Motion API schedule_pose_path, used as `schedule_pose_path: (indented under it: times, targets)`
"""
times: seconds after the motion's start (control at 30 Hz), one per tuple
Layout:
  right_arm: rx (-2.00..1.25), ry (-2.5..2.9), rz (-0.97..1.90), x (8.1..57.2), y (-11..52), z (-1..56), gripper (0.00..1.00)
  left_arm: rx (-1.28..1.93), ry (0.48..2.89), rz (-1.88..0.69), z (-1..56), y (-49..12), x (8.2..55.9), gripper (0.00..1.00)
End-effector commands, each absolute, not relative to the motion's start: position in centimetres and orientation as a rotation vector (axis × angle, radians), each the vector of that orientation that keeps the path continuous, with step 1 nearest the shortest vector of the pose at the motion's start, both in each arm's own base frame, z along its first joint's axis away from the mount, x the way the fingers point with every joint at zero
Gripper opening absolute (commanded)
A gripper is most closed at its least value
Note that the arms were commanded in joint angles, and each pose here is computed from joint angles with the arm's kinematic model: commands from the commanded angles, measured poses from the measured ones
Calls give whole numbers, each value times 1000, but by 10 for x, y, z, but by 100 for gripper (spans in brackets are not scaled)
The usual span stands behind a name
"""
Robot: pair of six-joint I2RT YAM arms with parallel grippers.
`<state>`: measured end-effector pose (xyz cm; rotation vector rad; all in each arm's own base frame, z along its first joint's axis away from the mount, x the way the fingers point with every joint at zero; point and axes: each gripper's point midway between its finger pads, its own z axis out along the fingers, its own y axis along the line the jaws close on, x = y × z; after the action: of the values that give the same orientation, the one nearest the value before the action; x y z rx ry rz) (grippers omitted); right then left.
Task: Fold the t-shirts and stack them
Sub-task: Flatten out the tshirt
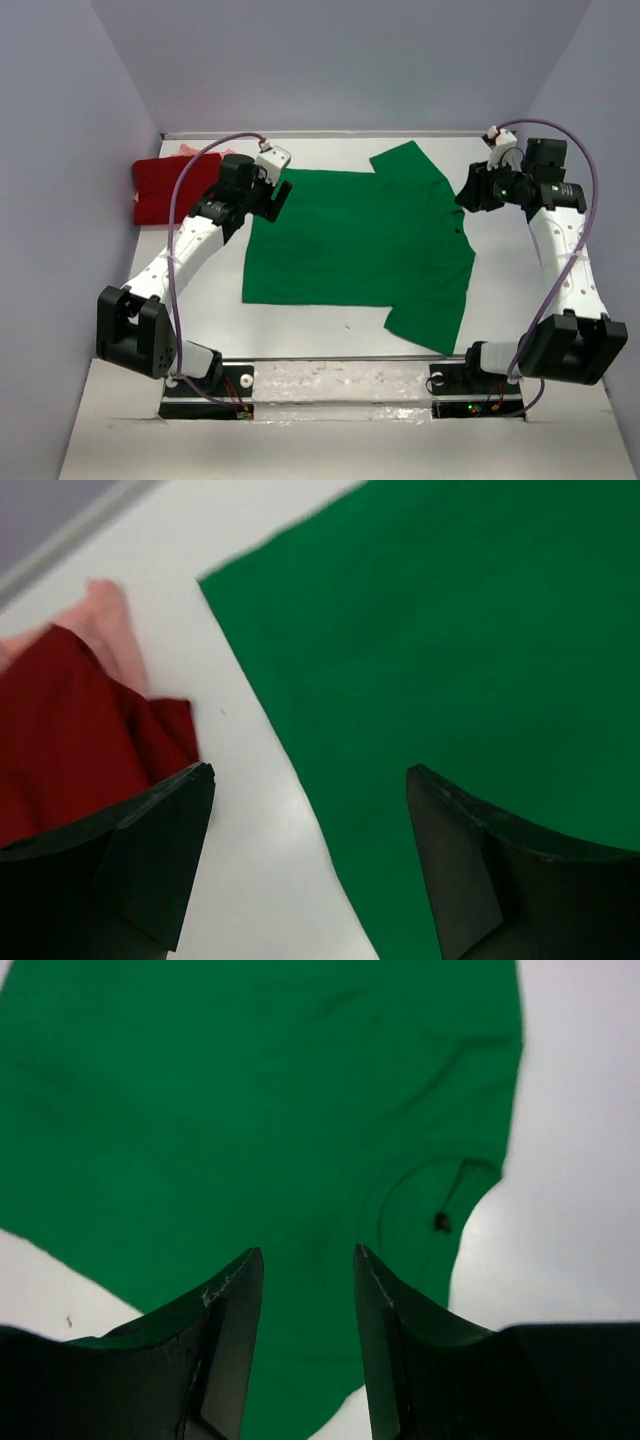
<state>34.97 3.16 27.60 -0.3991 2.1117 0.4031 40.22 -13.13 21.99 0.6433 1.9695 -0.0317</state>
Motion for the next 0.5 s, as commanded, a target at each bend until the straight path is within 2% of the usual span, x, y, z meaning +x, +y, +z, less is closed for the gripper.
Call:
schedule_pose_path:
  times: [0.0, 0.03, 0.23, 0.47]
  targets:
    - [-399, 2223, 422, 336, 28, 239, 47, 661, 2009, -121, 208, -134, 375, 91]
    - [-404, 2259, 408, 341, 24, 227, 47, 657, 2004, -112, 208, -133, 376, 99]
    - [-396, 2402, 355, 379, 6, 181, 47, 688, 2050, -137, 193, -142, 391, 99]
    - [-434, 2476, 356, 421, 10, 160, 47, 721, 2118, -169, 170, -158, 421, 99]
